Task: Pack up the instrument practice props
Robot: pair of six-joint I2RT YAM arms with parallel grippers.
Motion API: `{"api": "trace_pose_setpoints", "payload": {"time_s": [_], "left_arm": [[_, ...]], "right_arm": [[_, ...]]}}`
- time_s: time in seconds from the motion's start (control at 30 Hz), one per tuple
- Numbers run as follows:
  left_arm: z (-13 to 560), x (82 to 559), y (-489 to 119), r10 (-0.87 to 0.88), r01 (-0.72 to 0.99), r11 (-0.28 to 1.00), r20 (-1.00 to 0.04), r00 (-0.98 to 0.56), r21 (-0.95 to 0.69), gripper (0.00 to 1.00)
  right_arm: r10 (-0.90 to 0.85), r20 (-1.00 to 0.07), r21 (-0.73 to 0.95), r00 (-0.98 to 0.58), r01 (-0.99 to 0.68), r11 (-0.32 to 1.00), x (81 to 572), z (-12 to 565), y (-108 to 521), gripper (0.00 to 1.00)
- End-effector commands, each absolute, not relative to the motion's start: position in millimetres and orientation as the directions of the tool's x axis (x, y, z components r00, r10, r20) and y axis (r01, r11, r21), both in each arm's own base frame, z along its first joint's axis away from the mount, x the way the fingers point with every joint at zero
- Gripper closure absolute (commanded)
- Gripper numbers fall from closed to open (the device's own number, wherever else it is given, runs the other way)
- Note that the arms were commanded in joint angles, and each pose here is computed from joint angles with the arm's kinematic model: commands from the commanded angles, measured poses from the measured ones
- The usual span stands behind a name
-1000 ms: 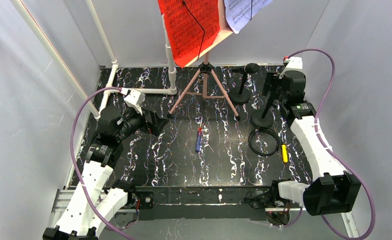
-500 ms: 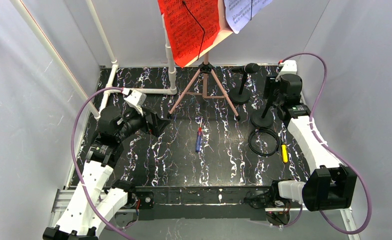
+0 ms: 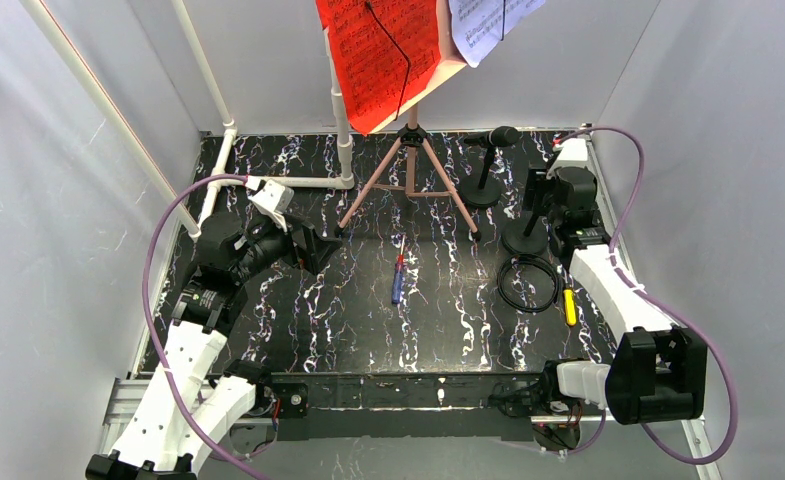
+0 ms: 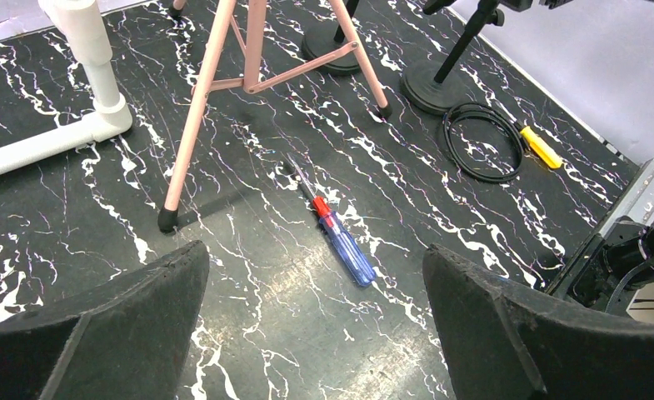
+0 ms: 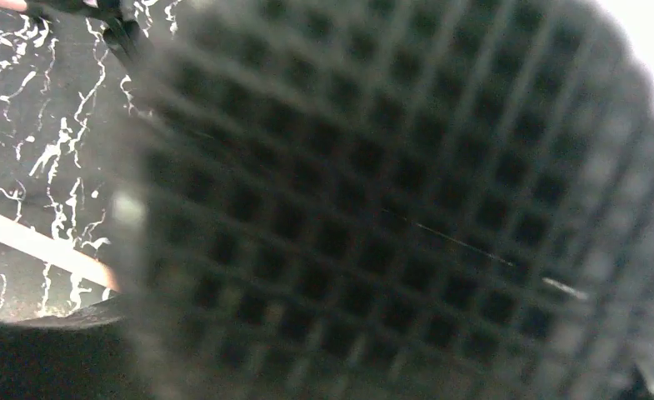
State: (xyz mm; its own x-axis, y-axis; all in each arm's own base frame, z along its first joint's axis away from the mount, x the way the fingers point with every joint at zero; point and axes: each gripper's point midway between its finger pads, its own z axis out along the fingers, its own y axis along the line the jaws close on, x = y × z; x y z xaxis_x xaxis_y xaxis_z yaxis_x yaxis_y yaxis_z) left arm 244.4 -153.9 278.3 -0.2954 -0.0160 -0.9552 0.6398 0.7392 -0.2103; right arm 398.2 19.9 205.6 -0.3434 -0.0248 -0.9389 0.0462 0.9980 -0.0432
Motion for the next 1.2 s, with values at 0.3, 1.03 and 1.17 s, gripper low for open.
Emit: {"api": "trace_pose_setpoints", "payload": {"time_s": [0.3, 1.03, 1.17], "left_arm": [[277, 241, -160, 0.001, 0.676, 0.709, -0.958, -0.285, -0.200, 0.02], [289, 231, -160, -0.009, 0.693, 0.696, -0.968, -0.251, -0.186, 0.02], [293, 226, -162, -0.019, 0.706, 0.681, -0.968, -0.251, -0.197, 0.02]], "right_arm": [[-0.011, -0.987, -0.016, -0.162, 0.034, 0.999, 404, 230, 15, 0.57], [0.055, -0.997, 0.032, 0.061, -0.325, 0.945, 327, 338, 81, 0.99], [0.072, -0.993, 0.029, 0.091, -0.402, 0.915, 308, 348, 98, 0.99]]}}
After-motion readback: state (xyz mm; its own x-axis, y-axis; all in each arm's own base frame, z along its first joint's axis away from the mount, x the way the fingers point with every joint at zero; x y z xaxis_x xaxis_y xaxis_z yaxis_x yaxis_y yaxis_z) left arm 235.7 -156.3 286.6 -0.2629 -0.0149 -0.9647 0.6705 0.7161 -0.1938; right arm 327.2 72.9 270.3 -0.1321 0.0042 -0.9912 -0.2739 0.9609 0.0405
